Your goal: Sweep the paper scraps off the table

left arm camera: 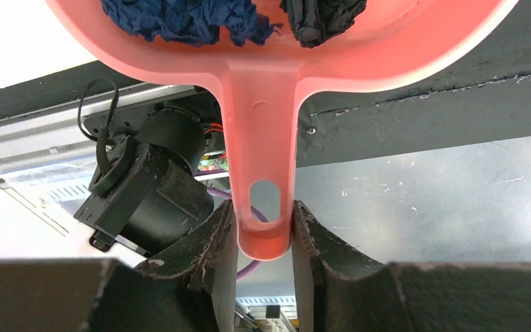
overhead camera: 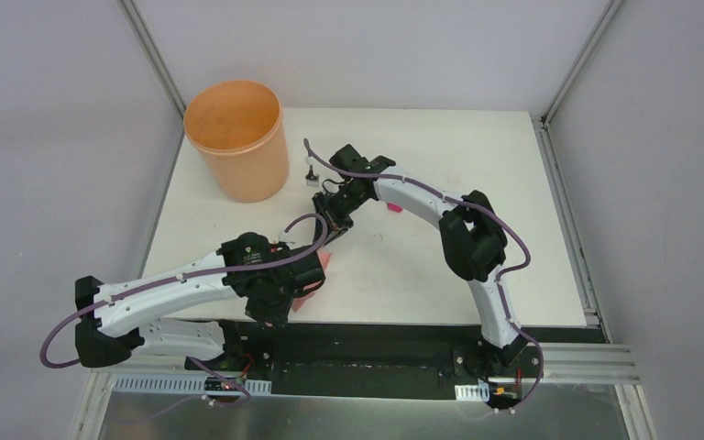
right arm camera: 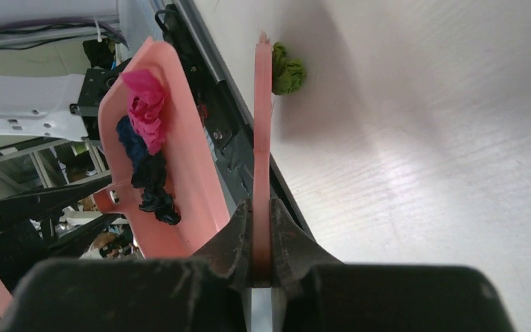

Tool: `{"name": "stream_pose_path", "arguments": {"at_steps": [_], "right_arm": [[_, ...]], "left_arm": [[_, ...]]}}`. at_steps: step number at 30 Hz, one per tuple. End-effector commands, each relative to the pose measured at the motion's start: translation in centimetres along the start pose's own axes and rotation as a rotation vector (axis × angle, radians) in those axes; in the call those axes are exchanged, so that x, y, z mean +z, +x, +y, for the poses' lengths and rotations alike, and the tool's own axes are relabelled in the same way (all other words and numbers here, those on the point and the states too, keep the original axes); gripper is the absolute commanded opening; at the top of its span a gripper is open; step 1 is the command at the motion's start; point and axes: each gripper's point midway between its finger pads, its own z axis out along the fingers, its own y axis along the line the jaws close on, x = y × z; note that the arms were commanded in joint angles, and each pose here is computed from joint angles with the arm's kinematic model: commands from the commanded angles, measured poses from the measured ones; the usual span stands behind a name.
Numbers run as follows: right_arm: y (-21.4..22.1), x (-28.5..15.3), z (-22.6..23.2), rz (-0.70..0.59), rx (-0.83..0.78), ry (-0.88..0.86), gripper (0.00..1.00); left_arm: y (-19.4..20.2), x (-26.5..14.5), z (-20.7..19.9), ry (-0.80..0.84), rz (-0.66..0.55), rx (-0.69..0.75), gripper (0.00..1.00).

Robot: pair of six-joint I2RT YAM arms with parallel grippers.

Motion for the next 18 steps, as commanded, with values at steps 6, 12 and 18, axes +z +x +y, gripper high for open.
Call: {"name": "stream_pose_path", "arguments": {"at_steps": [6, 12, 18], "right_arm": [[0.3, -7.9, -4.3, -0.175, -0.036, 0.304, 0.0], [4.9, -16.0, -6.3, -0.277, -0.064, 0.488, 0.0], [10.9, -23.1, -5.2, -0.318, -0.078, 0.571, 0.0]], "left_arm": [[0.1, 0.1, 1.0, -0.078, 0.041, 0.128, 0.0], [-2.1, 1.2, -0.5, -0.127, 0.04, 0.261, 0.0], [-4.8, 3.0, -3.1, -0.144, 0.039, 0.422, 0.0]]}}
